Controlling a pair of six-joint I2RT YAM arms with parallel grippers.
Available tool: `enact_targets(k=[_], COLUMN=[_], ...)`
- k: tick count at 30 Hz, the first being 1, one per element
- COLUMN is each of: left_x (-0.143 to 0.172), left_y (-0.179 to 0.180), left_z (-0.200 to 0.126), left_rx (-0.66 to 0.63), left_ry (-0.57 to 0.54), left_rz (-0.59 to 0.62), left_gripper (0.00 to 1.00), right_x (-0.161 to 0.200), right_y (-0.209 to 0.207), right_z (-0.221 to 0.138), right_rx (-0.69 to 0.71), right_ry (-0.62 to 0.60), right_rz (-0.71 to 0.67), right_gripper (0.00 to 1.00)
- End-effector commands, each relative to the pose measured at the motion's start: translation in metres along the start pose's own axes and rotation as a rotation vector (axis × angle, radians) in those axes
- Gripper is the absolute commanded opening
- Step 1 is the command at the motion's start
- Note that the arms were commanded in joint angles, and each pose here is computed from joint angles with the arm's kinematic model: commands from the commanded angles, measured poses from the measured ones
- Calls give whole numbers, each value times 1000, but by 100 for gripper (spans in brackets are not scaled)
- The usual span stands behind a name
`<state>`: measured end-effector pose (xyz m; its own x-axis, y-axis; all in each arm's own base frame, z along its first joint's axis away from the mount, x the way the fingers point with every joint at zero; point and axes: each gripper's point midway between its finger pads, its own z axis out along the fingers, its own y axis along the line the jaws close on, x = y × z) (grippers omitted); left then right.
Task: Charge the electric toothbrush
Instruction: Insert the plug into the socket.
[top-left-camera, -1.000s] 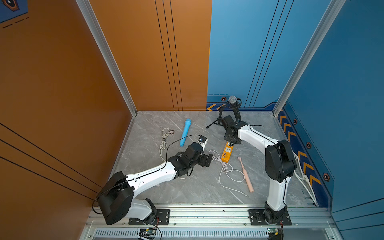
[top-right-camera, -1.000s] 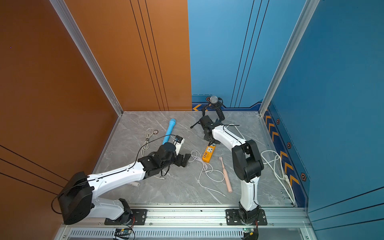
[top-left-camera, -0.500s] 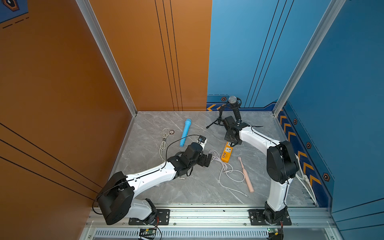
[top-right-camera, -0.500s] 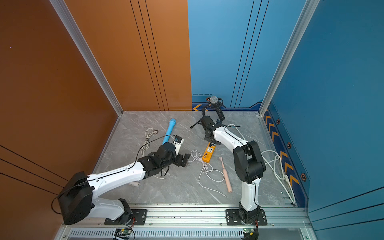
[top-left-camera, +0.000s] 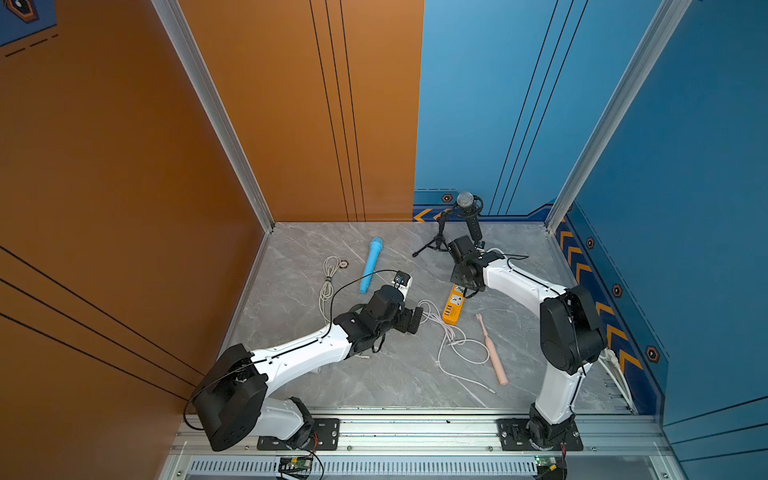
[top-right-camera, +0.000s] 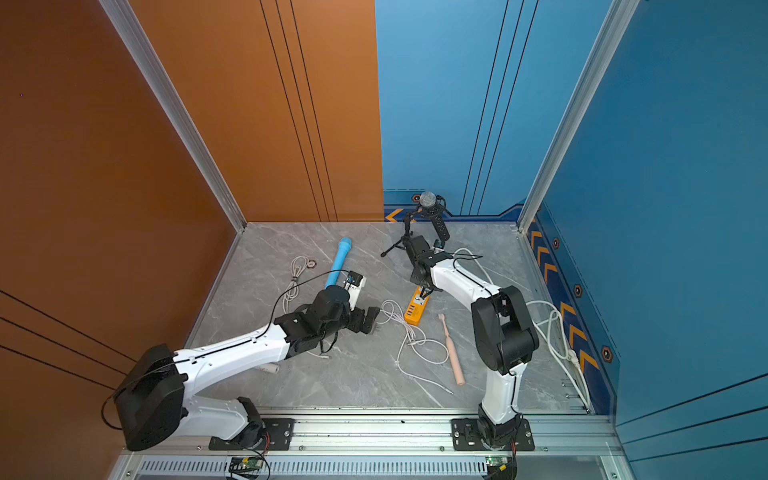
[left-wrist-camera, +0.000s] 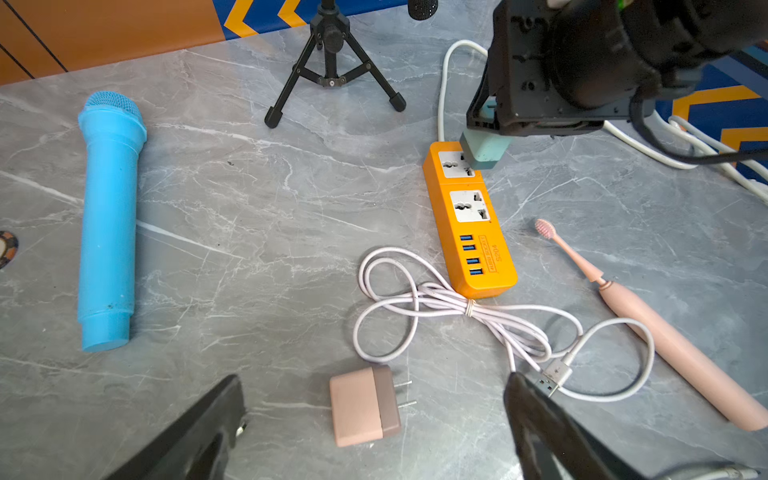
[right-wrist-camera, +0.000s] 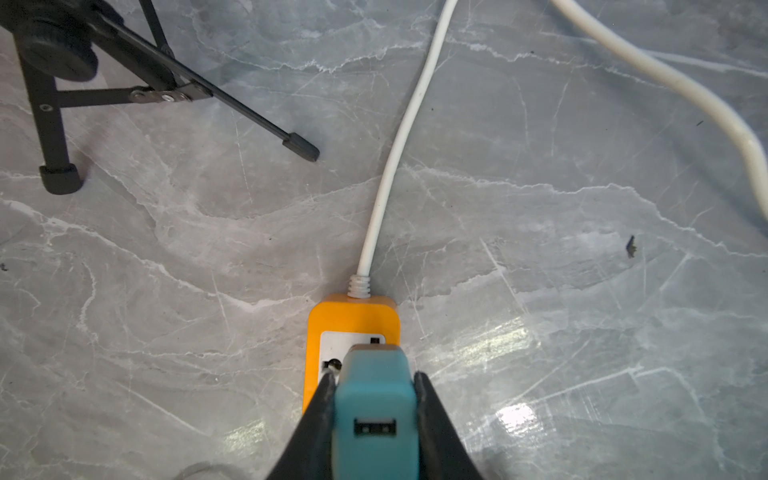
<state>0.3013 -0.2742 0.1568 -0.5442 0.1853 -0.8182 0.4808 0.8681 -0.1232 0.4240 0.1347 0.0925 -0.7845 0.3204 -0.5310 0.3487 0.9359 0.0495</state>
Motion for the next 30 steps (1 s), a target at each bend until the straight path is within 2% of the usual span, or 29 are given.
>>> enact_targets(k=[1, 4, 11, 15, 19, 26, 30], left_x=[-2, -3, -3, -4, -3, -5, -5], left_y=[10, 11, 12, 13, 13, 14, 15], left_z=[-4, -6, -7, -8, -8, -8, -9], left_rx=[-34, -34, -39, -38, -39, -40, -41], left_ry=[-19, -26, -30, -31, -32, -34, -35], left_rz=[-15, -17, -21, -23, -24, -28, -28], left_gripper=[99, 99, 99, 99, 99, 99, 98], right_x=[25, 21, 28, 19, 10, 4, 0], right_y=[-9, -18, 4, 1, -16, -18, -20], right_z=[5, 5, 2, 0, 11, 19, 12], right_rx=[41, 62, -56, 7, 62, 79, 76], right_ry=[37, 17, 42, -18, -25, -25, -42], right_rz=[-36, -27, 39, 10, 17, -17, -13], right_gripper=[15, 16, 16, 16, 16, 16, 16])
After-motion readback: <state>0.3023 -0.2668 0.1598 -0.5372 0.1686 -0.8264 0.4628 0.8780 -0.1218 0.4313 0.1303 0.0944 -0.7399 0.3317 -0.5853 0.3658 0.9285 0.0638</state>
